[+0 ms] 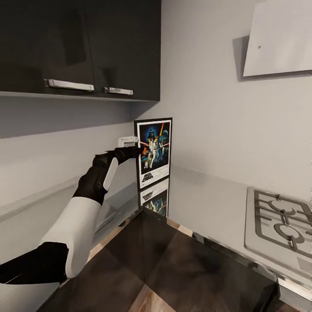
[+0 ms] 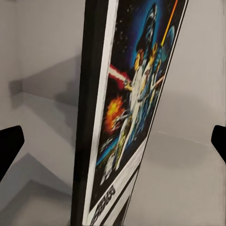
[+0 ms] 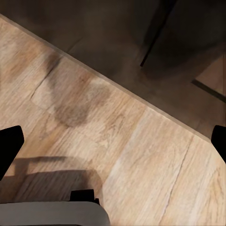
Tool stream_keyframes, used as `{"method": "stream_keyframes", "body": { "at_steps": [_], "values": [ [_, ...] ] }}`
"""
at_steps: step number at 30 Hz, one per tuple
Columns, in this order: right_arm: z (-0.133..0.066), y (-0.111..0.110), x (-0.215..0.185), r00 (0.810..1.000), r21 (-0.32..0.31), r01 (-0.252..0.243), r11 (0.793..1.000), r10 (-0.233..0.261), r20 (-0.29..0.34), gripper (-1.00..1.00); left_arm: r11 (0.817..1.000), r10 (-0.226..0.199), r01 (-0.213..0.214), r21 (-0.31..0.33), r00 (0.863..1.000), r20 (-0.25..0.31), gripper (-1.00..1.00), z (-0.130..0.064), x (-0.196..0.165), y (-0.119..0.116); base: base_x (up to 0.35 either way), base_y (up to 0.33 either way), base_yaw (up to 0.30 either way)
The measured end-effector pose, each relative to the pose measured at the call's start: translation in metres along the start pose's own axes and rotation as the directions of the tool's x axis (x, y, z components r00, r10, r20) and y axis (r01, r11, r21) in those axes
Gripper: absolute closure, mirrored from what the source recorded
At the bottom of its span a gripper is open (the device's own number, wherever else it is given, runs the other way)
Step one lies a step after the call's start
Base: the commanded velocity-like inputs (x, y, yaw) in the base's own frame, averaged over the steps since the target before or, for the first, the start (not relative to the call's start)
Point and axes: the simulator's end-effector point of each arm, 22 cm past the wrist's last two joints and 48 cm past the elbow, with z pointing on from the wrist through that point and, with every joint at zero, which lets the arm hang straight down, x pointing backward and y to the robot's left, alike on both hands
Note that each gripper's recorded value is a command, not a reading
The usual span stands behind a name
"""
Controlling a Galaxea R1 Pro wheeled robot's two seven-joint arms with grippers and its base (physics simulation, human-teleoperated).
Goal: Pick up the poster from the kitchen countertop and hang it on one of the wall nails in the kitchen.
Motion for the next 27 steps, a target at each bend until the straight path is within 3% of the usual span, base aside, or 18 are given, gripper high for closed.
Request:
{"method": "stream_keyframes", "body": {
  "at_steps": [10,27],
  "values": [
    [0.000,0.000,0.000,1.000,0.000,0.000,1.000,0.000,-0.001,-1.00,1.000,-0.001,0.001,0.002,1.000,-0.002,-1.00,0.001,0.001,0.000,0.000,0.000,-0.001],
    [-0.002,0.000,0.007,1.000,-0.001,0.003,1.000,-0.003,-0.020,-1.00,1.000,0.003,-0.003,0.008,0.998,-0.056,-1.00,0.010,0.025,-0.004,0.000,0.000,0.000]
  ]
}}
